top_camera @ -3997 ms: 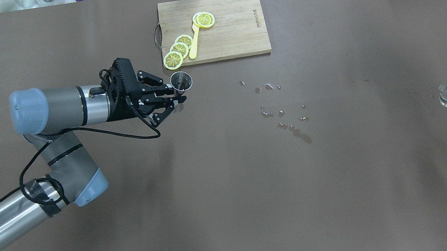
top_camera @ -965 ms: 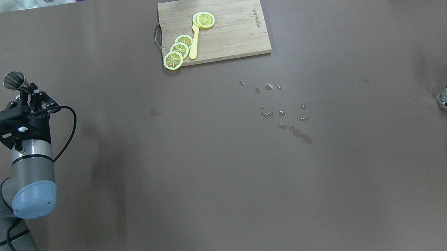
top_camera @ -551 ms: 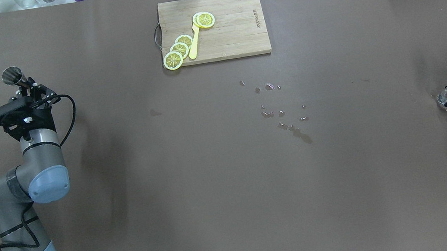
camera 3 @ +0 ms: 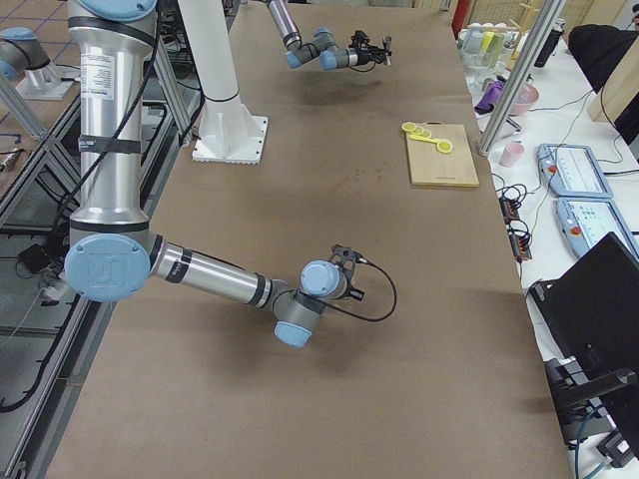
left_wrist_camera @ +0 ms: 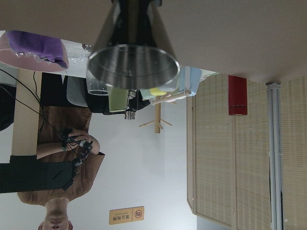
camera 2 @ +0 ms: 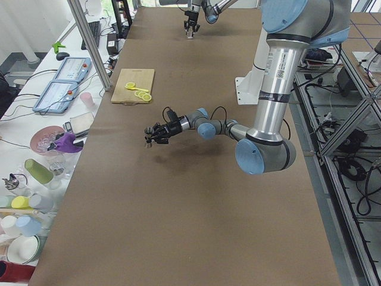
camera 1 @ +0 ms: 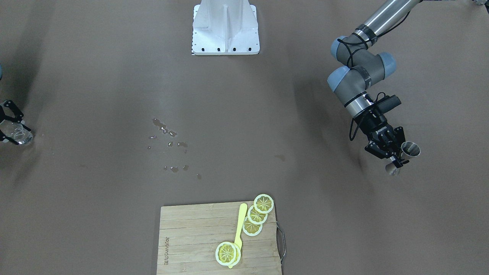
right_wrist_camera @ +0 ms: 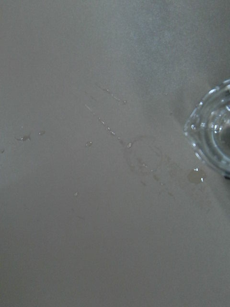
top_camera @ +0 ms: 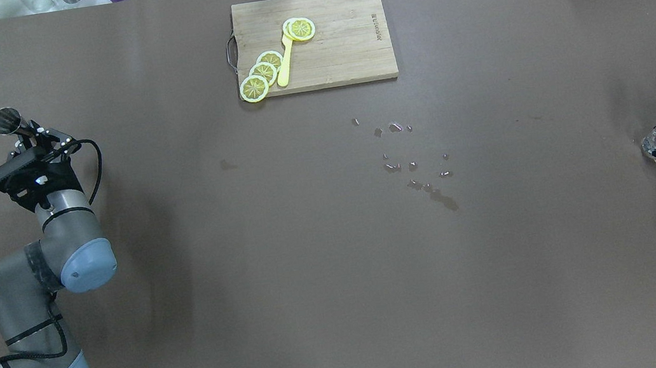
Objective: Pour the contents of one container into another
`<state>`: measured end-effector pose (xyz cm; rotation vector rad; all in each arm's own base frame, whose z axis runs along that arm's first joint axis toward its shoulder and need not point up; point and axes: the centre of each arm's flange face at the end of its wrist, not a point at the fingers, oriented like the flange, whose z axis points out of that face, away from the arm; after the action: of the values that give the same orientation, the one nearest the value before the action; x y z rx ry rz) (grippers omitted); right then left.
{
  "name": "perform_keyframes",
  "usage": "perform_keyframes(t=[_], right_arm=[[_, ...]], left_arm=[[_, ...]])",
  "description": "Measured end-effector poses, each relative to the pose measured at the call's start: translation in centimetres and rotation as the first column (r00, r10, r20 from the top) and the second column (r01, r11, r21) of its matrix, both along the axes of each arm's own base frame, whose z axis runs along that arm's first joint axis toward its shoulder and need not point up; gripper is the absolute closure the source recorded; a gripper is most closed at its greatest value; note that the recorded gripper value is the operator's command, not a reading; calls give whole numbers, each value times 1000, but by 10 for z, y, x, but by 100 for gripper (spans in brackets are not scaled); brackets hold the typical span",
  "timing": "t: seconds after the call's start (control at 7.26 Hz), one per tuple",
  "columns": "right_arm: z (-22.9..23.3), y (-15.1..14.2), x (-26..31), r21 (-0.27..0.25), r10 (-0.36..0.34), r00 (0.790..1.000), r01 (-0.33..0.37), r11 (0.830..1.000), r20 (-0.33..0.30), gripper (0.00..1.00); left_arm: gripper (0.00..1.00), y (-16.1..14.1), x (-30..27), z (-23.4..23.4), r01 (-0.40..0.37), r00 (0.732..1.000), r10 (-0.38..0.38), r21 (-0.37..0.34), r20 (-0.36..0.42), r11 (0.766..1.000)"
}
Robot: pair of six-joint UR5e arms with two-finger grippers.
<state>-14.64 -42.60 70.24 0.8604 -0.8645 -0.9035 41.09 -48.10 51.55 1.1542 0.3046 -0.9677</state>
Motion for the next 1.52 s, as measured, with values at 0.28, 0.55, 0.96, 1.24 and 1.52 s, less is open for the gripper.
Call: perform_keyframes(t=[0.28, 0.55, 0.96, 1.24, 1.52], right_arm=[[0, -2, 1, -13, 29, 1000, -29, 1000, -5, 89], [0, -3, 2, -7, 46, 999, -46, 999, -6, 0], [12, 6, 5, 4, 73, 997, -73, 997, 21, 0], [13, 8, 5, -7, 78, 996, -78, 997, 36, 0], [12, 13, 7, -19, 82, 995, -81, 997, 54, 0]], left_arm=[[100, 5, 6, -1, -28, 999, 26, -44, -47, 999], [100, 12, 14, 0, -61, 996, 56, -75, -71, 995], [100, 27, 25, -11, -126, 986, 112, -108, -123, 986], [92, 31, 27, -15, -149, 983, 134, -121, -127, 981], [83, 33, 28, -15, -166, 982, 153, -129, -108, 978]])
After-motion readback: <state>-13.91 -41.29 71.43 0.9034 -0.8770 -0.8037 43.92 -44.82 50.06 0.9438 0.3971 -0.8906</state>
